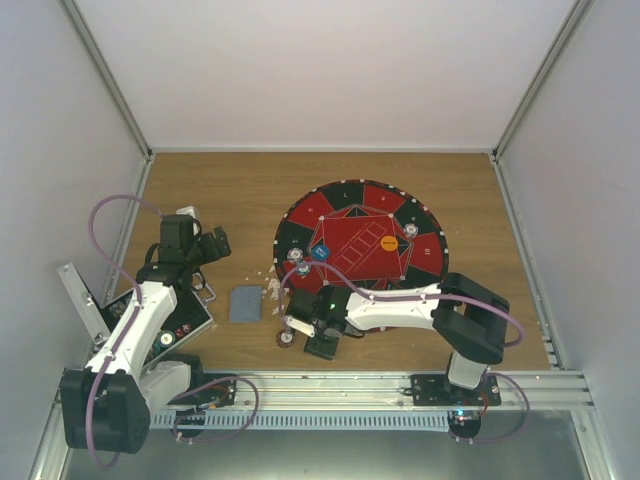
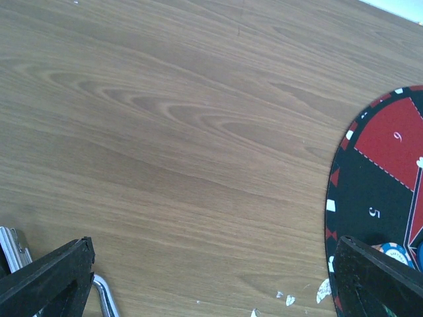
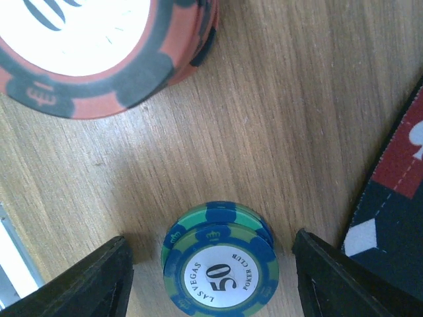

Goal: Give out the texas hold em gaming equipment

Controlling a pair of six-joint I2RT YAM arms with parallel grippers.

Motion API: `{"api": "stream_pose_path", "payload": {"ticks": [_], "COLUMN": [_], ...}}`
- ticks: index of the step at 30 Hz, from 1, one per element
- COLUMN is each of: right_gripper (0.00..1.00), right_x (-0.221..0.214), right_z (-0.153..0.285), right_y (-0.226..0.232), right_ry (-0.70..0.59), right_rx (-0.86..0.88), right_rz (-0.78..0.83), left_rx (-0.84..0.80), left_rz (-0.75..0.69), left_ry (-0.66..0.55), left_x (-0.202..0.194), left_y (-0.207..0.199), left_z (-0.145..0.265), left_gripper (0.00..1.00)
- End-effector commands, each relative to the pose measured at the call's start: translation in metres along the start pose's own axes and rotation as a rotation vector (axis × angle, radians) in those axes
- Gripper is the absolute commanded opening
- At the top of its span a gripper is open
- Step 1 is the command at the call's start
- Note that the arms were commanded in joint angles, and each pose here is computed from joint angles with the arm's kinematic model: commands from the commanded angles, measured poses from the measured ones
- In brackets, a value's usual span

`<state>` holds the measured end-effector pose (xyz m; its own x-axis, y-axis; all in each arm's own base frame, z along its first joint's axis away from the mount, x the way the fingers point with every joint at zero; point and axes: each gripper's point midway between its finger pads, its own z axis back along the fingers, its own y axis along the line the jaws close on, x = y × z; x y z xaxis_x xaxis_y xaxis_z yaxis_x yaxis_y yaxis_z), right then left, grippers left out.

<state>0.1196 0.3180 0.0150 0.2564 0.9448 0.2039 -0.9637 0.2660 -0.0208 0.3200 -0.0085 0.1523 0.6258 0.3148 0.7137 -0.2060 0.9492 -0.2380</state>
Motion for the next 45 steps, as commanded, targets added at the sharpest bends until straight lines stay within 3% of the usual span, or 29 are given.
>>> {"api": "stream_pose_path", "payload": {"ticks": [1, 14, 18, 31, 41, 45], "right_gripper": [0.65, 0.38, 0.33, 0.32, 0.32, 0.32], "right_x": [-0.019, -0.030, -0.019, 0.019, -0.013, -0.013], "right_z": [-0.017, -0.020, -0.011, 0.044, 0.062, 0.063], "right_y": [-0.010, -0.011, -0.013, -0.056, -0.147, -0.157], "right_ry": [0.088, 0.144, 0.122, 0.026, -0.020, -0.027], "right_rx": [-0.080, -0.076, -0.063, -0.073, -0.108, -0.102], "right_rz": [0.009, -0.047, -0.065, -0.224, -0.494, -0.502], "left_rx": [-0.019, -0.015, -0.014, 0.011, 0.027, 0.024], "left_rz": [-0.005, -0.009, -0.009, -0.005, 0.002, 0.010], "left_ry": [-0.036, -0.055, -0.062, -0.101, -0.113, -0.114], "left_x": [0.006, 0.012, 0.015, 0.025, 0.028, 0.028], "left_y": [-0.003, -0.003, -0.004, -0.001, 0.002, 0.002], "left_z": [0.002, 0.006, 0.008, 0.017, 0.019, 0.019], "left_gripper": [0.99, 0.99, 0.99, 0.99, 0.99, 0.99]}}
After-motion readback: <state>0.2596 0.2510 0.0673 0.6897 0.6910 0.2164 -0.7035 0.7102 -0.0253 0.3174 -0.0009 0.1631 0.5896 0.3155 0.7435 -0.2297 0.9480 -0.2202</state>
